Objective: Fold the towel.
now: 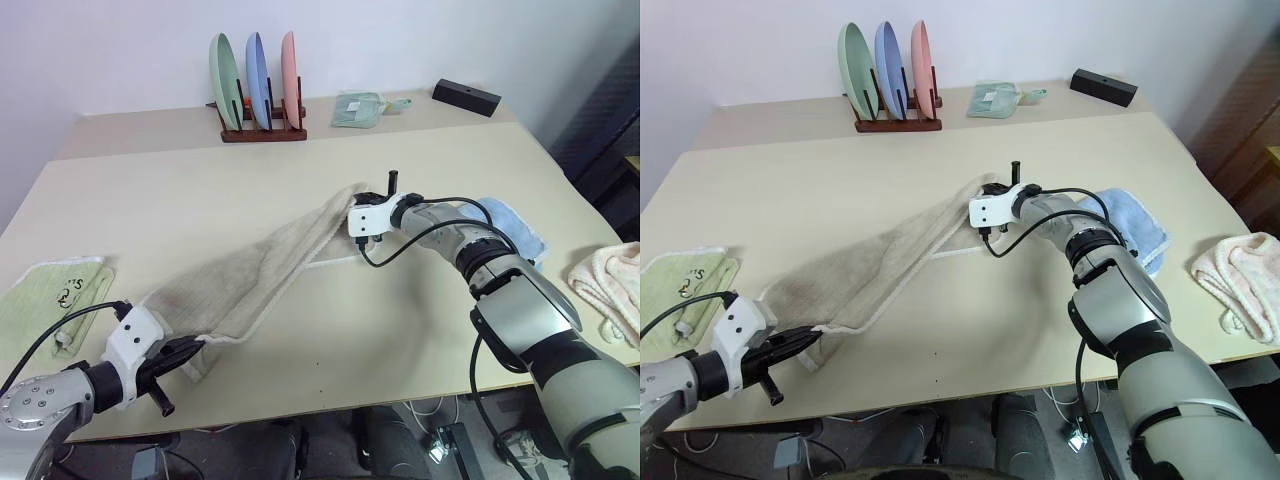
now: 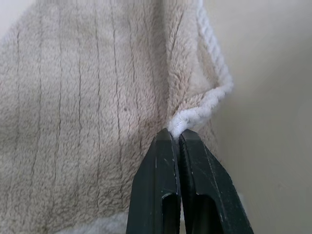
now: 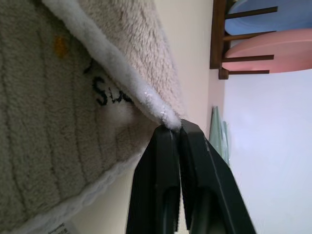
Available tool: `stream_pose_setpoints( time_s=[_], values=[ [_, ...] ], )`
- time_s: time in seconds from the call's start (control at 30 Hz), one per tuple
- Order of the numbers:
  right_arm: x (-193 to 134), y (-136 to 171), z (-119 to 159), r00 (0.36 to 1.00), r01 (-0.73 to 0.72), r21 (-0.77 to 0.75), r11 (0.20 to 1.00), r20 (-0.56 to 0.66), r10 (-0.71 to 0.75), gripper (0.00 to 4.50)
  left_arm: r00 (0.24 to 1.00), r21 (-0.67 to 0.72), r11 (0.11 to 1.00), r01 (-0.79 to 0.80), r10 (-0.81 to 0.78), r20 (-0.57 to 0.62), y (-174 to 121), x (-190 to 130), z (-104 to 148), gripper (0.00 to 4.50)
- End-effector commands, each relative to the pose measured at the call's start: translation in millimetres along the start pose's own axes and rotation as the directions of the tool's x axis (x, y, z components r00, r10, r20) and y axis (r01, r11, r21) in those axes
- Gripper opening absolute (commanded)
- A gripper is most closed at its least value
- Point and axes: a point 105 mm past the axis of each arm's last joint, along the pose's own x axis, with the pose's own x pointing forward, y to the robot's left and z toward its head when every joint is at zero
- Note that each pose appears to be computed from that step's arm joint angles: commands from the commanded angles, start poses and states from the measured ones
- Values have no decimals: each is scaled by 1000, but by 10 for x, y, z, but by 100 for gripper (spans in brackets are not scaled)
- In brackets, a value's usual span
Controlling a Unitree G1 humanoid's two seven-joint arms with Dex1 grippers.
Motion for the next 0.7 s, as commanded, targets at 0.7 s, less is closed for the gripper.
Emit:
stream_pose_setpoints(
  time_s=[0.7],
  values=[
    [-975, -2133, -337, 852, 522, -54, 851, -17, -523, 2, 387, -69, 578, -813, 626, 677, 2114, -538, 2318, 0]
  ],
)
